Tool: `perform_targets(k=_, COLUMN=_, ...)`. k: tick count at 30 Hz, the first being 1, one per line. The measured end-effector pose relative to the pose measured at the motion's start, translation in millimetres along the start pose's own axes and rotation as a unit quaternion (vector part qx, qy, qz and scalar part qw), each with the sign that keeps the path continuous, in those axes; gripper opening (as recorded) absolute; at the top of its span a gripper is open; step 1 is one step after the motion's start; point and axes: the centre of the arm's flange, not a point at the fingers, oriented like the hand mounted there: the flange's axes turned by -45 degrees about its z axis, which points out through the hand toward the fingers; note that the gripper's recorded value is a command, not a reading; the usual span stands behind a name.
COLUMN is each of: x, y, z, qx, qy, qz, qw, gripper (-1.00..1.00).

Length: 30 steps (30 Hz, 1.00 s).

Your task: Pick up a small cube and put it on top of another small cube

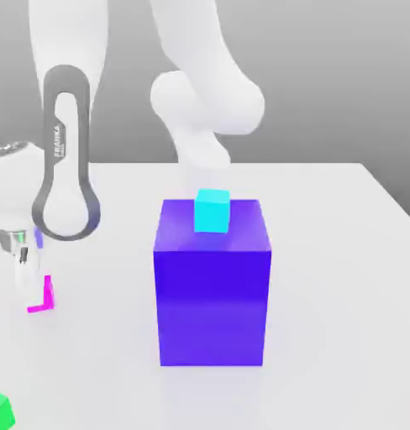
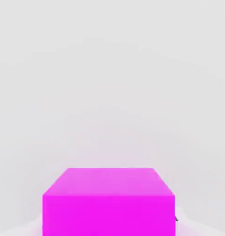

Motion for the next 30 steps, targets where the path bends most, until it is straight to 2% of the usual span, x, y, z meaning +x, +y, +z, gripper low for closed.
perform_targets(k=13, x=4.8, y=-7.2, z=-65.7, qx=0.0, qy=0.001, qz=-0.011, qw=1.0, gripper=-1.0)
perform_targets(k=22, x=55.1, y=-129.1, z=-95.0, qx=-0.006, qy=0.008, qz=-0.165, qw=0.986, gripper=-1.0)
perform_targets(k=30, x=61.3, y=-253.3, z=-111.1, qx=0.001, qy=0.0, qz=-0.3, qw=0.954, gripper=-1.0)
